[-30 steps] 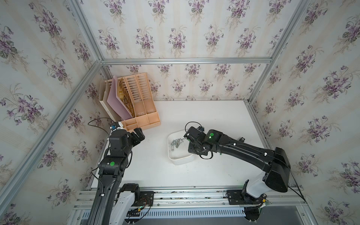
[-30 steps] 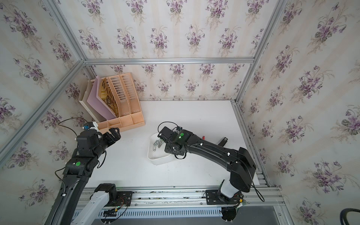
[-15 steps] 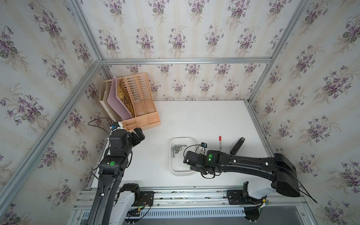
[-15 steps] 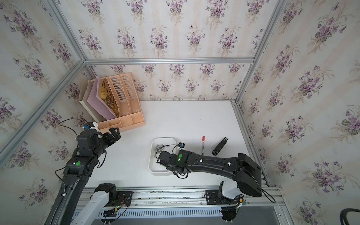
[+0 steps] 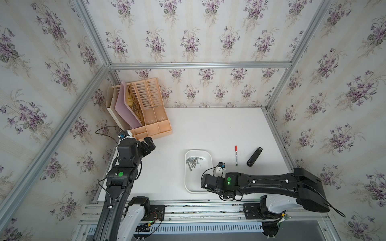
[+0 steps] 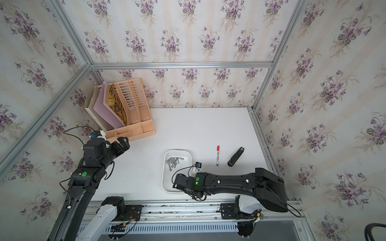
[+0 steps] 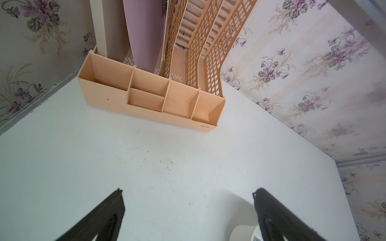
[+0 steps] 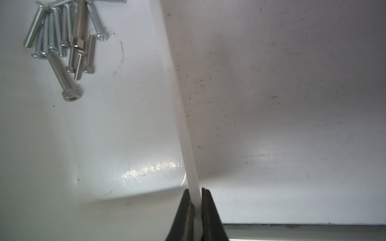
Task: Take out the screws from the storage box
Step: Place the storage box at the center of the board, then adjust the storage box at the center of the board.
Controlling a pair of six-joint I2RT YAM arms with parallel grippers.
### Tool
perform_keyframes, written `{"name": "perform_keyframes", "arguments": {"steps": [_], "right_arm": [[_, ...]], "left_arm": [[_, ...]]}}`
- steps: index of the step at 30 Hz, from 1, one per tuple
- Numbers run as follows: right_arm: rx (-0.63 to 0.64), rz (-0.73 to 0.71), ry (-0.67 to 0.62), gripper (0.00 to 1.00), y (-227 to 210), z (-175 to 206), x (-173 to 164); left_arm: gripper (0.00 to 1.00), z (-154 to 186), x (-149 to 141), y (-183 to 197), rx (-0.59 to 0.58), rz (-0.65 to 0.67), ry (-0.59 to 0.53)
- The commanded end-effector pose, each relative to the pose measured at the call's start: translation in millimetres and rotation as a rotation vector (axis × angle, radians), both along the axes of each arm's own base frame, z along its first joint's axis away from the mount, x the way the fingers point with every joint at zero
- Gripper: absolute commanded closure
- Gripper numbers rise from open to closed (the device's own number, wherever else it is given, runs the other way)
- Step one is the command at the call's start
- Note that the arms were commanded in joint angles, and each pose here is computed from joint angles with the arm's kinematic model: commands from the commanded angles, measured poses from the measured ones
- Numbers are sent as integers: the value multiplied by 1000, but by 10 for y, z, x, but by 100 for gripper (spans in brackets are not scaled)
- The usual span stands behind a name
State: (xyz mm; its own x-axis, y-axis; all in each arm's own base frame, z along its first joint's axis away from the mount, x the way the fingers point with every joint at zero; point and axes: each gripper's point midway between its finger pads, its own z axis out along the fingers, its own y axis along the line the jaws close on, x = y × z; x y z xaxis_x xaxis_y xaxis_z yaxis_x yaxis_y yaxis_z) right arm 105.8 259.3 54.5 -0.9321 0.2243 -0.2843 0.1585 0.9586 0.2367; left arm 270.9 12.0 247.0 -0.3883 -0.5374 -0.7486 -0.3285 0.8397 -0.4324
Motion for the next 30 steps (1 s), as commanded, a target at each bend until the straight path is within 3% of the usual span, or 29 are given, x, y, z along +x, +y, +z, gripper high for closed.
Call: {"name": "perform_keyframes", "arguments": {"steps": [1, 8, 10, 12, 14, 19, 22, 29, 30], "right_arm": [[11, 7, 53, 100, 3, -62, -101], [120, 66, 17, 98, 117, -2, -99], [144, 73, -5, 88, 118, 39, -87], [168, 81, -26, 67, 120, 96, -73], [171, 91, -40, 62, 111, 137, -68], [101, 97, -40, 71, 40, 121, -62], [47, 109, -52, 71, 54, 115, -27], [-89, 167, -168, 62, 159, 397, 201], [-102, 168, -184, 52, 153, 445, 228]], "left_arm": [[1, 46, 15, -6, -2, -4, -14], [1, 37, 20, -8, -3, -4, -10], [0, 39, 21, -10, -4, -5, -11], [1, 31, 22, -12, -3, -7, -8], [0, 29, 25, -15, -3, -9, -7], [1, 32, 34, -16, -4, -9, -5], [0, 21, 35, -18, -4, -10, -1], [1, 10, 45, -19, -2, -12, 3], [1, 8, 47, -21, -2, -13, 5]]}}
